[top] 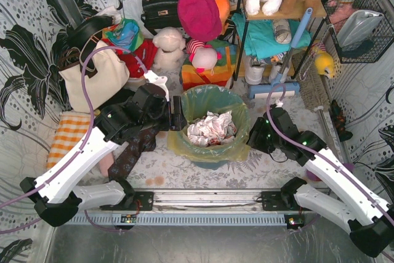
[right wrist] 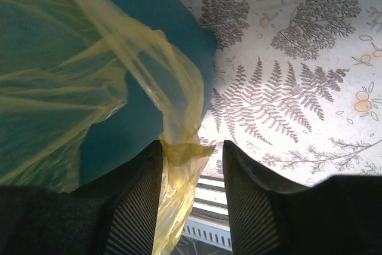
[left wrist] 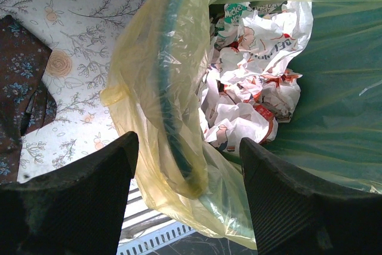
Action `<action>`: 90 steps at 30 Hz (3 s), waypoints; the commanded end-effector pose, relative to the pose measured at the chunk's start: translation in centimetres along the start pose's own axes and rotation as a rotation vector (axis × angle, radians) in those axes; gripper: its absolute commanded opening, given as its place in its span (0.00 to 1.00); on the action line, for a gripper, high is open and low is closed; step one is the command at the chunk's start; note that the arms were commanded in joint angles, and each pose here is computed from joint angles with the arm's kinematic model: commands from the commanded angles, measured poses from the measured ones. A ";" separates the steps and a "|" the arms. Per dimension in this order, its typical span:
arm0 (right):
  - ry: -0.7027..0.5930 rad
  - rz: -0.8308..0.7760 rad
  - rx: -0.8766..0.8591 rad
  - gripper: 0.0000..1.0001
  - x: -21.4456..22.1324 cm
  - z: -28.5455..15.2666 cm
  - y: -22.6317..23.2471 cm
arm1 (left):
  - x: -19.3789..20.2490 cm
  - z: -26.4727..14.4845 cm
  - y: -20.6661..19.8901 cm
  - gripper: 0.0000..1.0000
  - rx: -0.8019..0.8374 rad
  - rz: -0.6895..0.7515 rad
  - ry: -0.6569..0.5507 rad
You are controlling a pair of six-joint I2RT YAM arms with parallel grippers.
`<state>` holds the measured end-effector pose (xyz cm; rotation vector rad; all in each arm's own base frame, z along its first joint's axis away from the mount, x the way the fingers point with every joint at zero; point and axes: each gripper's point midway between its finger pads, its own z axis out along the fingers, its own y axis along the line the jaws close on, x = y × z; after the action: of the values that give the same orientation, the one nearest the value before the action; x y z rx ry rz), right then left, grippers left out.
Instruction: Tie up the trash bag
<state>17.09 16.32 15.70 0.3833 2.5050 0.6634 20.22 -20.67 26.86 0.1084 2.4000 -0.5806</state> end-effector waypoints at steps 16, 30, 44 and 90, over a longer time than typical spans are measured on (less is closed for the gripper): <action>0.014 -0.109 0.265 0.47 0.9 0.8 -6.3 | 1.1 1.3 1.5 0.78 -0.071 0.015 0.028; -0.032 -0.009 -0.024 0.46 -0.3 -1.7 -0.1 | 0.2 0.2 1.9 0.78 -0.074 -0.026 -0.052; -0.073 0.035 0.036 0.09 -0.3 -0.1 -2.0 | -1.2 -4.1 5.3 0.80 -0.124 -0.194 -0.292; 0.019 0.071 -0.126 0.00 -4.2 1.1 2.5 | 10.8 4.9 4.1 0.55 0.068 -0.250 0.077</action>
<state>22.23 16.83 18.51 0.4060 2.4332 0.8184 15.35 -20.16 15.81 -0.1966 2.4927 -0.8321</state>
